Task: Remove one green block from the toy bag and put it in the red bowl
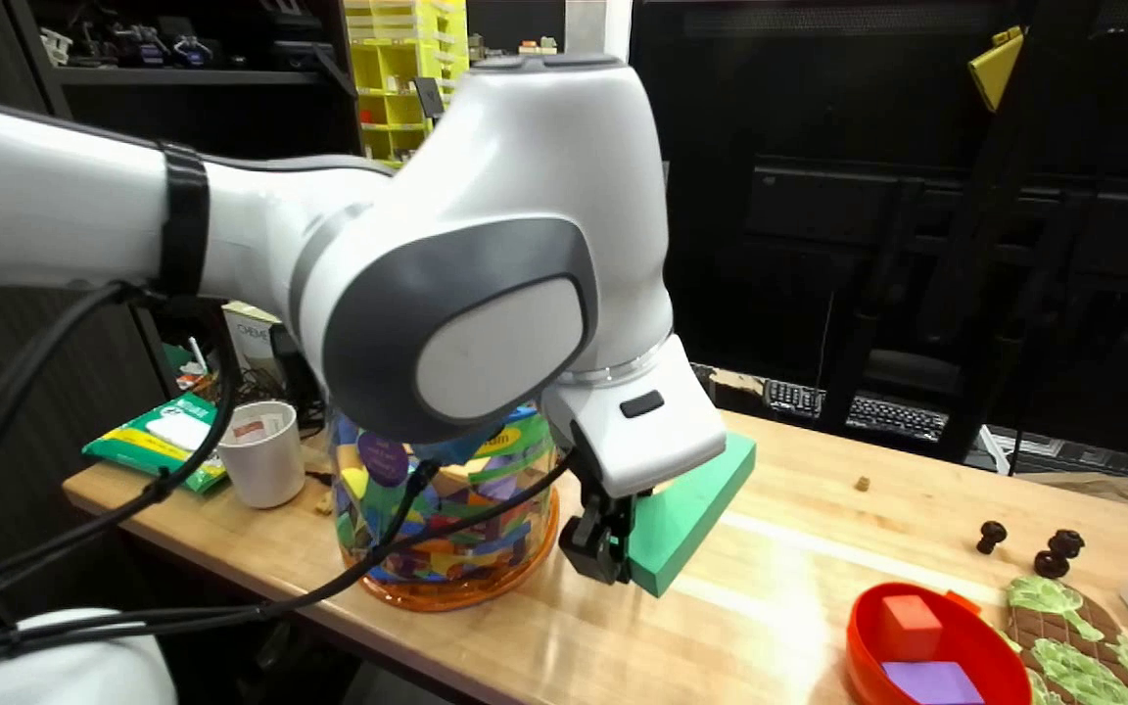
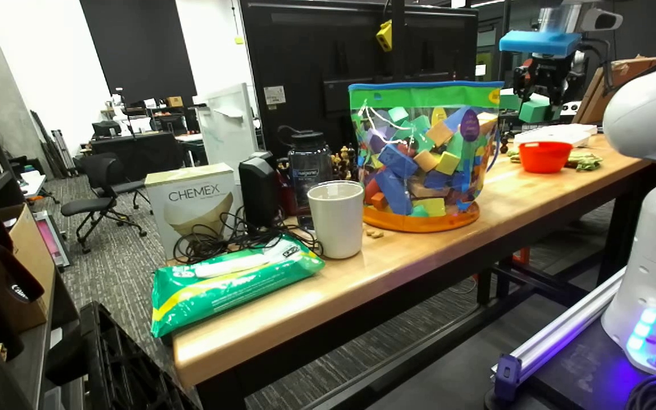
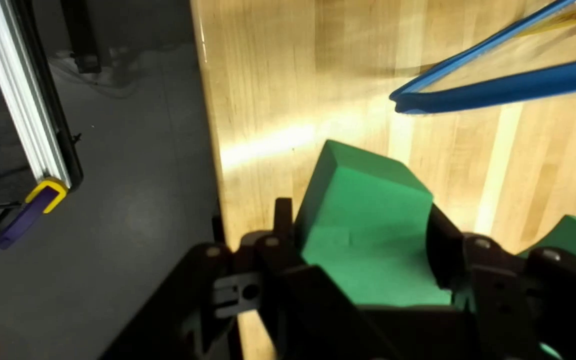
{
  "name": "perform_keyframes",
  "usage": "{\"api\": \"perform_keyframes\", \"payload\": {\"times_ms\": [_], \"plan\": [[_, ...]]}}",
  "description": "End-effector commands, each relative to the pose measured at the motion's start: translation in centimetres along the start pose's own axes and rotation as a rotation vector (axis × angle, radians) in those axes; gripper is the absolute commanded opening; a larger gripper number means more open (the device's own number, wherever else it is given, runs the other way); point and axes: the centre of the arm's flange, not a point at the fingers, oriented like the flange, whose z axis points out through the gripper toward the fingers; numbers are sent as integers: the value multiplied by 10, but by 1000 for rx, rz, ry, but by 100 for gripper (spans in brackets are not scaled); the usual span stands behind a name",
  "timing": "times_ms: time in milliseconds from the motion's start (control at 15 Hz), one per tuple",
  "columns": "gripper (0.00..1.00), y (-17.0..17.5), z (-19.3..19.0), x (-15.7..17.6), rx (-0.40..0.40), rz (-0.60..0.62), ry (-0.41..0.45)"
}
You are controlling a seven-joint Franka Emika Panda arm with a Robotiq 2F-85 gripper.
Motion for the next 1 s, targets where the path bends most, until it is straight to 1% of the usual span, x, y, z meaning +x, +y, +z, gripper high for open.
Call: {"api": "perform_keyframes", "payload": {"times_ms": [0,133,267,533,667,800,933], "plan": [[35,1,32,31,-55,67,-30],[35,5,44,47,-67,83,-61],[35,8,47,57,-70,96,-62],[35,10,39,85,-85,100,-21],[35,10,30,109,-90,95,6],[35,7,25,129,-83,76,23],[35,-4,26,146,-77,39,19]]}}
